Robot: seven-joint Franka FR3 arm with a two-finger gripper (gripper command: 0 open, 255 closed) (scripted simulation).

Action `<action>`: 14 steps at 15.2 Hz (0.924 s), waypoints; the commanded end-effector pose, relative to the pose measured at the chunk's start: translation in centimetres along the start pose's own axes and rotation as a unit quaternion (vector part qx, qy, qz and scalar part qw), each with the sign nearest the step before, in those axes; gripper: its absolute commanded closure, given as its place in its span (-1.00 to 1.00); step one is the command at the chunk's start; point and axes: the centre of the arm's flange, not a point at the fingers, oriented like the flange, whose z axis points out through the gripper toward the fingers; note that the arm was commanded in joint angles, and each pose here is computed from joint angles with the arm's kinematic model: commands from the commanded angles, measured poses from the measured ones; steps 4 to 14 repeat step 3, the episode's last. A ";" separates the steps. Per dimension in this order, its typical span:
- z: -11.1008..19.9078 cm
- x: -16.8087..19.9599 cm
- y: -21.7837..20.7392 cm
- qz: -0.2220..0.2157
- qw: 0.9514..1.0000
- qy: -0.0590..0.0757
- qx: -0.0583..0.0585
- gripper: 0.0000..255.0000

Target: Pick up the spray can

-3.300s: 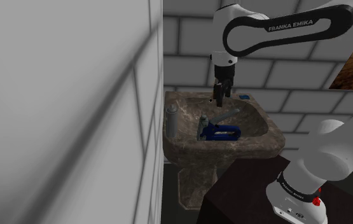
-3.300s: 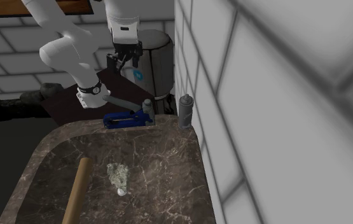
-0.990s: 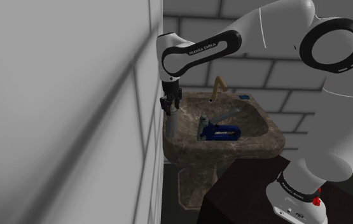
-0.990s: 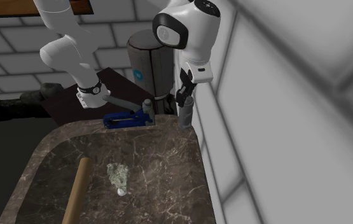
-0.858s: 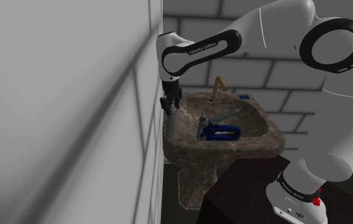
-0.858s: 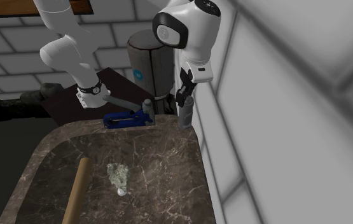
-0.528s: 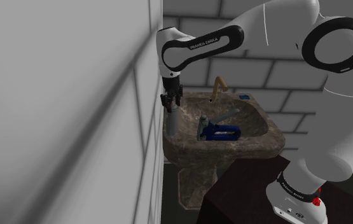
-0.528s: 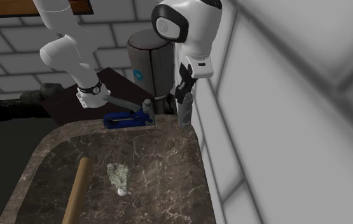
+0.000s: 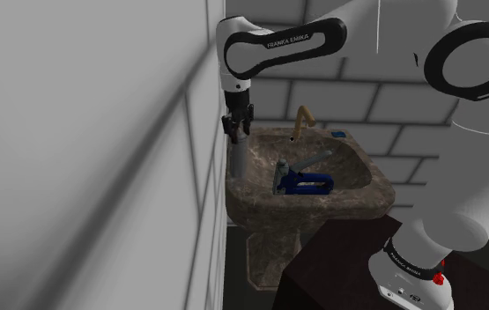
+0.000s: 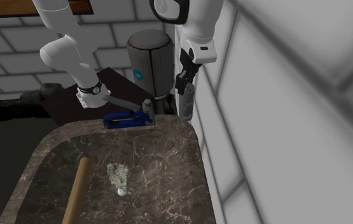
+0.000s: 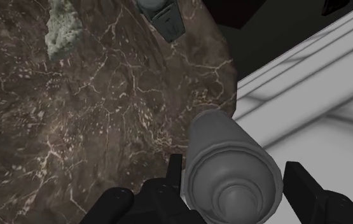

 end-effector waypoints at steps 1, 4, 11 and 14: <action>-1.1 0.0 0.0 0.000 1.000 0.000 0.000 1.00; -1.2 -0.1 0.0 0.000 1.000 0.000 0.000 1.00; -1.2 -0.1 0.0 0.000 1.000 0.000 0.000 1.00; -1.2 -0.1 0.0 0.000 1.000 0.000 0.000 1.00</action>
